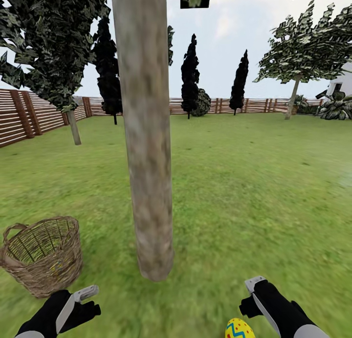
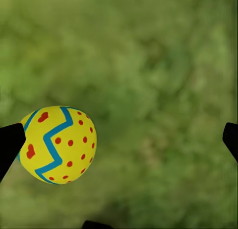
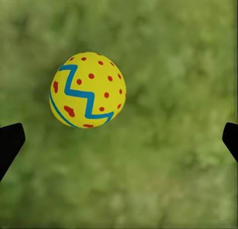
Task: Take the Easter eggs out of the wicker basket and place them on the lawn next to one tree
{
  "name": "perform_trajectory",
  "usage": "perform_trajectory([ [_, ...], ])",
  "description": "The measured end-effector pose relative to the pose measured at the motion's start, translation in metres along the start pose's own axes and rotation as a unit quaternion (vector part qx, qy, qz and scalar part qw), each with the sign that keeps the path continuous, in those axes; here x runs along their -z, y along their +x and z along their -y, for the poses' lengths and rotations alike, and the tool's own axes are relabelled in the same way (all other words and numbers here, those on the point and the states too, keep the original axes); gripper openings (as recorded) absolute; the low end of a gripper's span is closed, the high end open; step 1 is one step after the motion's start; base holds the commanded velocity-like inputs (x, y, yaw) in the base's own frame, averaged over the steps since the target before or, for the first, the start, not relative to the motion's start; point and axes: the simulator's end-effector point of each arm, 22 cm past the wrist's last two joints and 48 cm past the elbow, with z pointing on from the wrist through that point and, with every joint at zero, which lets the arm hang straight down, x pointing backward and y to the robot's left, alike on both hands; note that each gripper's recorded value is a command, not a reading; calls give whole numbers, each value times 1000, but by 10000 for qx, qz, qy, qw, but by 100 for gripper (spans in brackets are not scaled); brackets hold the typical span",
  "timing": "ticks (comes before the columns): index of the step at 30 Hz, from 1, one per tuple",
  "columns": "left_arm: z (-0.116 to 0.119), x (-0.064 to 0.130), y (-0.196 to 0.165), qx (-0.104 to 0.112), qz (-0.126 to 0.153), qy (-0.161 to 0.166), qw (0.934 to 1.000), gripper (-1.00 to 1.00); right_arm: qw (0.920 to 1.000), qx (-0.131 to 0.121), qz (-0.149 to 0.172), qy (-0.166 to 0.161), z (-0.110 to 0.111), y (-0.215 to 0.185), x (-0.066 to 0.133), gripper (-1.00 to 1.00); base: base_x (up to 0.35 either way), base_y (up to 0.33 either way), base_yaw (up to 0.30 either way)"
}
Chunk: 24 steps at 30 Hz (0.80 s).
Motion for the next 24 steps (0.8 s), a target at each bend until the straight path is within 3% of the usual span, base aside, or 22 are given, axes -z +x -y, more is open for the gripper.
perform_trajectory([
  [13,8,27,-14,7,18,23,10000,100,10000,-2,17,4,7,-16,26,100,0,0,0],
  [24,11,27,-15,14,35,53,10000,100,10000,0,24,6,6,-16,26,100,0,0,0],
])
